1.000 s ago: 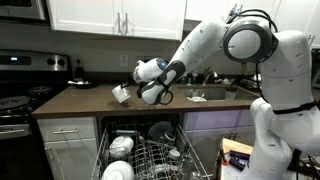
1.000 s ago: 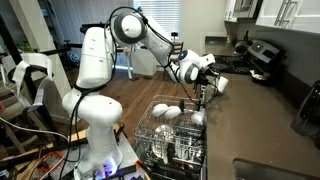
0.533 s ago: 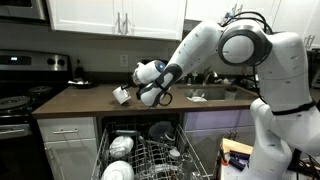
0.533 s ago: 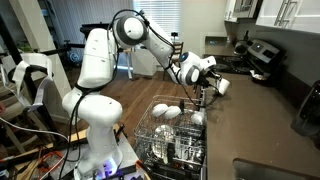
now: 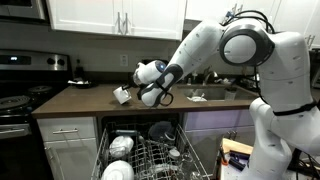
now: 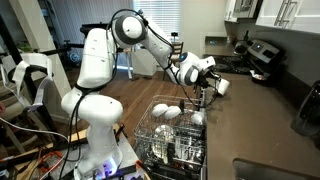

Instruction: Pick the cup in the dishwasher and put it on the counter

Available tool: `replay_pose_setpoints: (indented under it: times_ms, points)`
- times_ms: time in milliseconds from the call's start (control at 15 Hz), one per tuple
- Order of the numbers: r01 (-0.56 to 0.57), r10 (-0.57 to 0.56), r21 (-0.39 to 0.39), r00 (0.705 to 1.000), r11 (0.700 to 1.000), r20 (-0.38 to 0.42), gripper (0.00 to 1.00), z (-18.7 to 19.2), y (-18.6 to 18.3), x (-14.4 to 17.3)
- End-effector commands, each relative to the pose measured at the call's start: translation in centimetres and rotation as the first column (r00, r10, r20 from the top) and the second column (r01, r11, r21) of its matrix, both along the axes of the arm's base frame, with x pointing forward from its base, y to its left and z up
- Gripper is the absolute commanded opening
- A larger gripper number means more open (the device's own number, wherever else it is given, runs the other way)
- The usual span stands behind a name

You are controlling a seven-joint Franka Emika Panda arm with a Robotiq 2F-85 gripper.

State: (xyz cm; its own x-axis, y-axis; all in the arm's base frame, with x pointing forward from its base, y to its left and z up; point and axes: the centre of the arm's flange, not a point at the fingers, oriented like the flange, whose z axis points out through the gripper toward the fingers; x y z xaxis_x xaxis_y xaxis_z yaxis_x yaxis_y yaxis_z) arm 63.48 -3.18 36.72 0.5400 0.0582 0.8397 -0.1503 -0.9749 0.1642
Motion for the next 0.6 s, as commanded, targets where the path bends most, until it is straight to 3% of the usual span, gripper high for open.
replay_pose_setpoints:
  times_ms: [0,533]
  points:
    - [0.015,-0.015,0.008,1.0,1.0,-0.018,0.06,-0.3,0.5,-1.4]
    - [0.022,-0.023,-0.006,0.998,1.0,-0.053,0.06,-0.2,0.9,-2.6]
